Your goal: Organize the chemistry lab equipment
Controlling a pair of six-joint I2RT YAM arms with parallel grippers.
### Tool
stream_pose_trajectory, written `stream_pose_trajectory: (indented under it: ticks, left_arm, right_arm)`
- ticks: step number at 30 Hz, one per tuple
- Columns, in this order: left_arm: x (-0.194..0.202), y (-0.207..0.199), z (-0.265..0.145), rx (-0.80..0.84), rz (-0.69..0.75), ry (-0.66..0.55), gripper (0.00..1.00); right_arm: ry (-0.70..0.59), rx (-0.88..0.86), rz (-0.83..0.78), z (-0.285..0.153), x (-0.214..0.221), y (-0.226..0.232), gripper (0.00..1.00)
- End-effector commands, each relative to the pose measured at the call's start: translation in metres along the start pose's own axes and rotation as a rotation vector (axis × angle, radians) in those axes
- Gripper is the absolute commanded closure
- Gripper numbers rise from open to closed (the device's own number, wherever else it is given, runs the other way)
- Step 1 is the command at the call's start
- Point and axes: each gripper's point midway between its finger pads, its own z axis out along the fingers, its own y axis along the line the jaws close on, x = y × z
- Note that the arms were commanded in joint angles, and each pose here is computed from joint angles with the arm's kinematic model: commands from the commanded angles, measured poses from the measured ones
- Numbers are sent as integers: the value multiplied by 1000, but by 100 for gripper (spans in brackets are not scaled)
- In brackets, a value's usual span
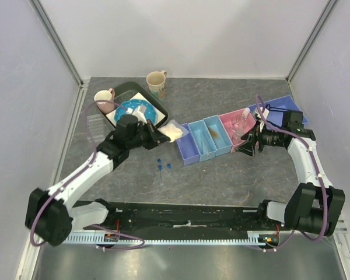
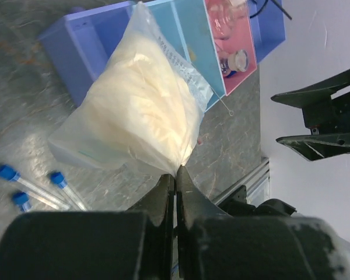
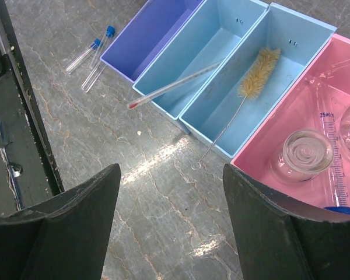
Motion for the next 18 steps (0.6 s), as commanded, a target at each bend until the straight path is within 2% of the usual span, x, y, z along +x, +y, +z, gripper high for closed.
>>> stream_pose_trajectory:
  ticks: [1, 2, 3, 5, 7, 8, 10, 18]
  left_arm:
    - [-3, -33, 26, 76, 133, 88, 98]
    - [-9, -47, 31, 79, 163, 85, 98]
    - [7, -24, 43, -20, 151, 175, 98]
    - [0, -32, 51, -84, 245, 197, 98]
    - [12, -4, 59, -227, 307, 277, 98]
    - [10, -14, 61, -229, 342, 276, 98]
    - [12, 0, 62, -314, 395, 297, 98]
    - [6, 3, 59, -434, 537, 289, 98]
  right_arm:
    - [-30, 6, -85, -5, -17, -1, 21]
    - [-29, 8, -87, -5, -17, -2, 21]
    - [-30, 7, -87, -5, -18, -2, 22]
    - [-29, 6, -84, -5, -17, -1, 22]
    - [-29, 6, -84, -5, -17, -1, 22]
    - [-29, 6, -84, -4, -17, -2, 22]
    - [-29, 6, -85, -5, -17, -2, 21]
    - [-29, 5, -82, -4, -17, -2, 21]
